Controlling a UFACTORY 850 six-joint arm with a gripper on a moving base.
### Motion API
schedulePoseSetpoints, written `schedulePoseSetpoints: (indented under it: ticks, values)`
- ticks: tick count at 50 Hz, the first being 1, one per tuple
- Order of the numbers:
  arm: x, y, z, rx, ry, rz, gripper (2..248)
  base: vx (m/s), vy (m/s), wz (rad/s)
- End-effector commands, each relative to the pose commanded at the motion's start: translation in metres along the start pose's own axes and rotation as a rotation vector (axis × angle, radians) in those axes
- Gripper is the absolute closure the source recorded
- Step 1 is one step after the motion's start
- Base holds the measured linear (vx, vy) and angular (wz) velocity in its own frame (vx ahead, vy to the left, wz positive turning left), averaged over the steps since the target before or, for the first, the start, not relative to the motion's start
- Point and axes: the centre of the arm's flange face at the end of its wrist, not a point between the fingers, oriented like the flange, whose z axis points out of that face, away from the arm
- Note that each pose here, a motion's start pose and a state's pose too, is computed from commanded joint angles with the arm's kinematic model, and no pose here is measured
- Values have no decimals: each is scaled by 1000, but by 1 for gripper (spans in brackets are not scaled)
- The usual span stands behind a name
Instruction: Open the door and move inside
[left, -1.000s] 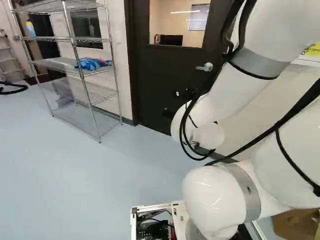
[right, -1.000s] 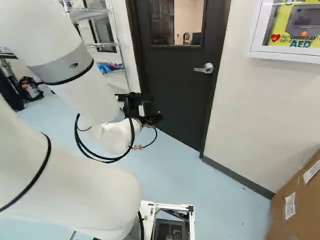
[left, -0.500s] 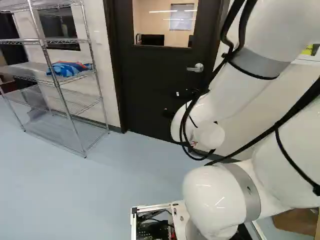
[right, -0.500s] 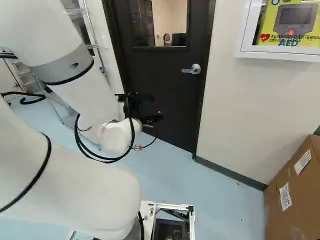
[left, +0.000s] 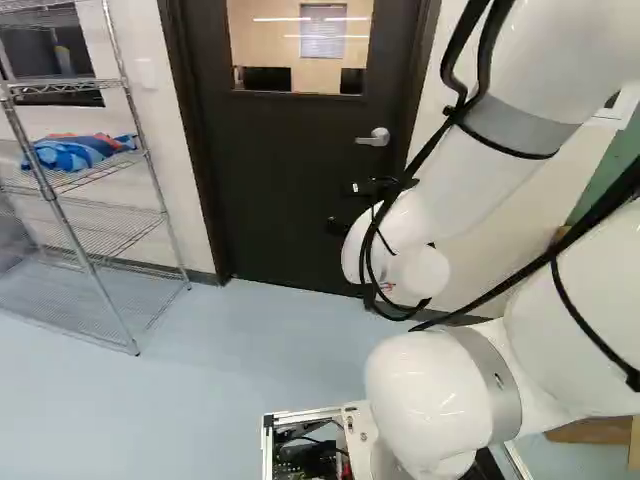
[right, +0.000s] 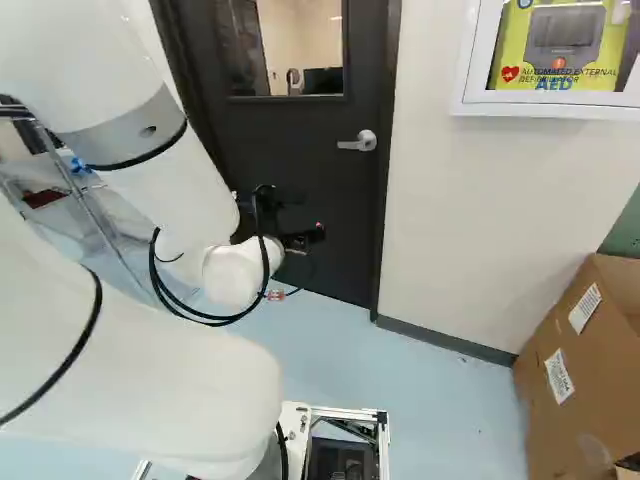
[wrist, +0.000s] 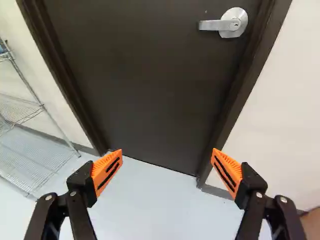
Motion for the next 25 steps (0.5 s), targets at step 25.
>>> schedulePoseSetpoints:
  ticks: [25]
  values:
    - [0, 0, 0, 0, 0, 0, 3, 156, 65, -237]
